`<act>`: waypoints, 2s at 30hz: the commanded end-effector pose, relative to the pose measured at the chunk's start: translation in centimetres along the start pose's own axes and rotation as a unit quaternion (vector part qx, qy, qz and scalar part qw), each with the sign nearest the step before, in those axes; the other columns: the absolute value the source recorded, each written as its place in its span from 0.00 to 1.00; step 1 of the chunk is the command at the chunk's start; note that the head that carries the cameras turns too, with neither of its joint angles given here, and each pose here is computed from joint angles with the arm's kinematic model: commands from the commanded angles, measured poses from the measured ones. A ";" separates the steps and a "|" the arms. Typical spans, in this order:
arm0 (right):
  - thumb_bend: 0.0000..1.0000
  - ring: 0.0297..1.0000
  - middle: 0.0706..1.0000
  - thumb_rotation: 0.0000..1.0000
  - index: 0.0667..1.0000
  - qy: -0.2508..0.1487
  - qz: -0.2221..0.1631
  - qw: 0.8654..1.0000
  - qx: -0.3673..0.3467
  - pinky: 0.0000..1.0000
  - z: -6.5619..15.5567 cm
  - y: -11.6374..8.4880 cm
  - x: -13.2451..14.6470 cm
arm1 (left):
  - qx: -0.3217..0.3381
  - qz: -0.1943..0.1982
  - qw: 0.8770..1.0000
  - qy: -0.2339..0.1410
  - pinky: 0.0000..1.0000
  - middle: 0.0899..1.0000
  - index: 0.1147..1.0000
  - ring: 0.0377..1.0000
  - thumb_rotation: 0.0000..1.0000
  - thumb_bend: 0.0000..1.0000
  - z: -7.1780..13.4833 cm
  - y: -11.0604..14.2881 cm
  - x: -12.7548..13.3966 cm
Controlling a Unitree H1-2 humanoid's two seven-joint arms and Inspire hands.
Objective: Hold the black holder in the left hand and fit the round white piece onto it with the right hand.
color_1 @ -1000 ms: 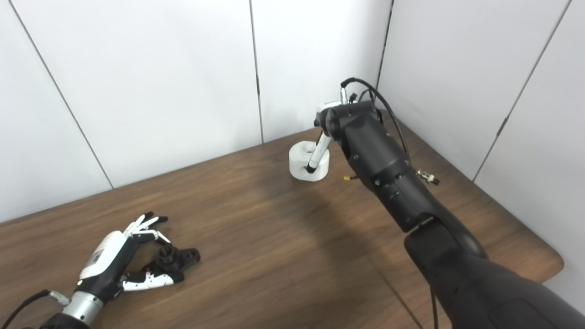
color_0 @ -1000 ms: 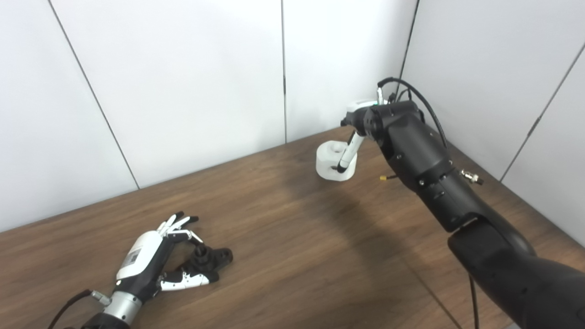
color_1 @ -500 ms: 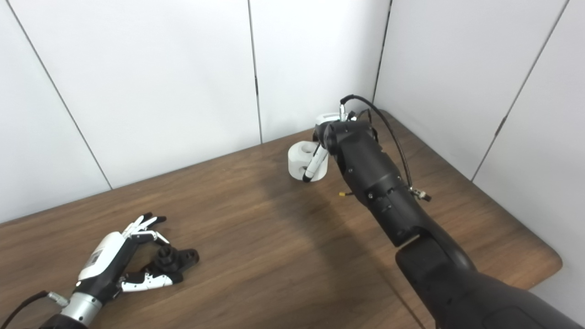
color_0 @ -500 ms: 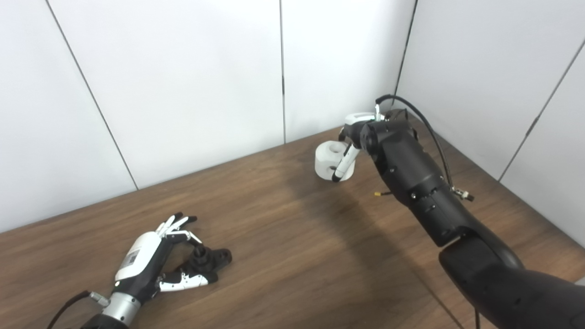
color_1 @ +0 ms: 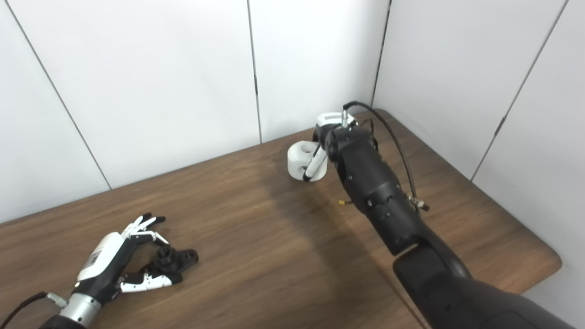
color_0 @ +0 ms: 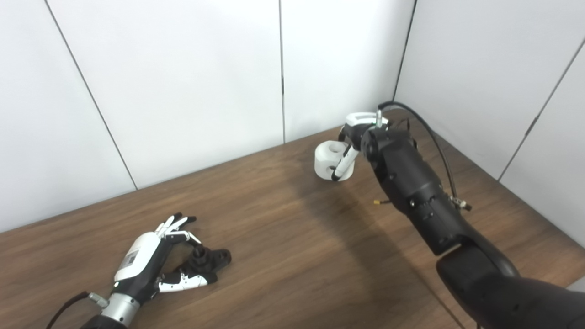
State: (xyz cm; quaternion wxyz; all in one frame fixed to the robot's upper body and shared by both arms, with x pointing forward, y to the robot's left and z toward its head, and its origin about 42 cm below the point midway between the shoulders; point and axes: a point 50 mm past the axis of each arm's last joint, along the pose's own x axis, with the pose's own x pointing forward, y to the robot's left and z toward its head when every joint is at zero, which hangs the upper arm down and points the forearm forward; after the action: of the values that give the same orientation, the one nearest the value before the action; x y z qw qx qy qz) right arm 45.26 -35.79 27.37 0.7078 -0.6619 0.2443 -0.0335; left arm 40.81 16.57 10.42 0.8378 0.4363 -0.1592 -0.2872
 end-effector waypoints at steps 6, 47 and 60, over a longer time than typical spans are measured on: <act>0.67 0.81 0.78 0.19 0.50 0.001 -0.137 0.990 0.035 0.72 -0.1 -1.3 -0.3 | -0.003 -0.085 0.993 0.087 1.00 0.91 0.41 1.00 0.06 0.52 -3.2 -5.0 -5.0; 0.52 0.77 0.72 0.13 0.44 -0.160 -0.227 0.958 0.065 0.73 6.7 -4.4 -5.1 | -0.009 -0.067 0.994 0.082 1.00 0.90 0.41 1.00 0.06 0.52 -1.8 -6.3 -4.2; 0.53 0.77 0.72 0.14 0.44 -0.230 -0.199 0.951 -0.050 0.71 7.2 -8.4 -6.7 | -0.006 -0.065 0.994 0.086 1.00 0.90 0.41 1.00 0.06 0.52 -1.4 -6.0 -3.7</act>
State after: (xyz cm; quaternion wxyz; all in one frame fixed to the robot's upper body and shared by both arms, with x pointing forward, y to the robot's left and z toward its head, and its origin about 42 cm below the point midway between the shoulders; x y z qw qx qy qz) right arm 44.36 -28.80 32.86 0.7116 -0.7026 0.0014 -0.0002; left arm 40.06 16.23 10.36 0.8411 0.4390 -0.1588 -0.2732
